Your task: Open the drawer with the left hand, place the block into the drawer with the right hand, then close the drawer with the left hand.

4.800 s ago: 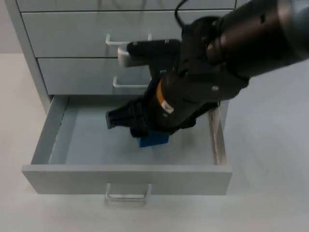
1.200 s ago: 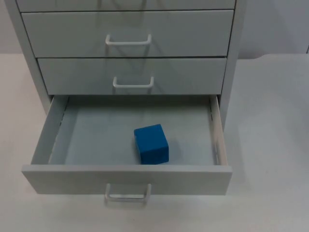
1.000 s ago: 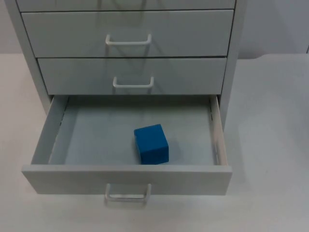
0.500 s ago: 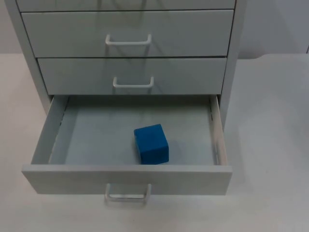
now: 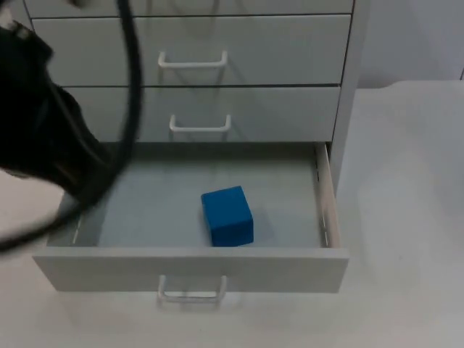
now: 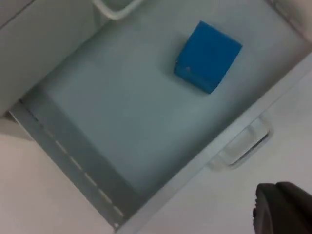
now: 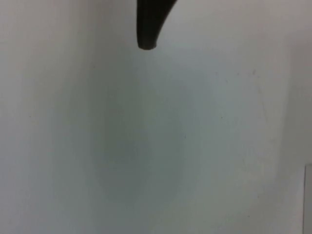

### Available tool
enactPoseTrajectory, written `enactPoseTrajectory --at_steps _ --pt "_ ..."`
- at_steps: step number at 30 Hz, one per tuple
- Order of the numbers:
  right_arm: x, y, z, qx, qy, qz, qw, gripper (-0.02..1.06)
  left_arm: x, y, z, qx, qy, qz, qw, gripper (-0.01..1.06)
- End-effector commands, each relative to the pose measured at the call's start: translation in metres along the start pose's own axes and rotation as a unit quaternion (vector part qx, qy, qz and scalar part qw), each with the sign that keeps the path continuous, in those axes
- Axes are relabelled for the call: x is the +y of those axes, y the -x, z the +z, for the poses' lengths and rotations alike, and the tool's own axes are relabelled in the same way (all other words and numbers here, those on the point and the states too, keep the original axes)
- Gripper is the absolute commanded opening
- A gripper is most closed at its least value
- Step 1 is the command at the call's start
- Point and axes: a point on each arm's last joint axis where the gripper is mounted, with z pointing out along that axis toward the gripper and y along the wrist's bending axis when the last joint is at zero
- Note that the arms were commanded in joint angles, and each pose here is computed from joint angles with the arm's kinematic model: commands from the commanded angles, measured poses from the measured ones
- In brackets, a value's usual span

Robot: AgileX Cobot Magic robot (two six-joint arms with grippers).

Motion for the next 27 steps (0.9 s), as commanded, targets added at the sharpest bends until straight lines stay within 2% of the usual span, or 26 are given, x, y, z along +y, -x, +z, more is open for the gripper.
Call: enactPoseTrajectory --at_steps 1,3,5,6,9,10,14,20,27 --pt "-0.002 0.000 -0.002 -0.009 -0.002 -0.004 0.9999 0.75 -0.014 0.005 0.003 -0.009 0.030 0.050 0.998 0.00" --pt "-0.002 0.000 -0.002 -0.009 -0.002 -0.004 0.9999 0.75 -0.031 0.009 0.007 -0.014 0.044 0.112 0.993 0.00" --pt "-0.002 0.000 -0.002 -0.009 -0.002 -0.004 0.9999 0.75 -0.044 0.011 0.012 -0.016 0.049 0.152 0.987 0.00" --pt "-0.002 0.000 -0.002 -0.009 -0.002 -0.004 0.9999 0.75 -0.044 0.011 0.012 -0.016 0.049 0.152 0.987 0.00" --pt "-0.002 0.000 -0.002 -0.008 -0.003 -0.004 1.0000 0.75 -0.065 0.011 0.026 -0.002 0.060 0.220 0.974 0.00" --pt "-0.002 0.000 -0.002 -0.008 -0.003 -0.004 1.0000 0.75 -0.065 0.011 0.026 -0.002 0.060 0.220 0.974 0.00" --pt "-0.002 0.000 -0.002 -0.008 -0.003 -0.004 1.0000 0.75 -0.082 0.007 0.047 0.024 0.064 0.279 0.958 0.00" --pt "-0.002 0.000 -0.002 -0.008 -0.003 -0.004 1.0000 0.75 -0.091 0.002 0.074 0.055 0.060 0.311 0.947 0.00" --pt "-0.002 0.000 -0.002 -0.009 -0.003 -0.004 0.9999 0.75 -0.101 0.001 0.095 0.050 0.035 0.334 0.941 0.00"
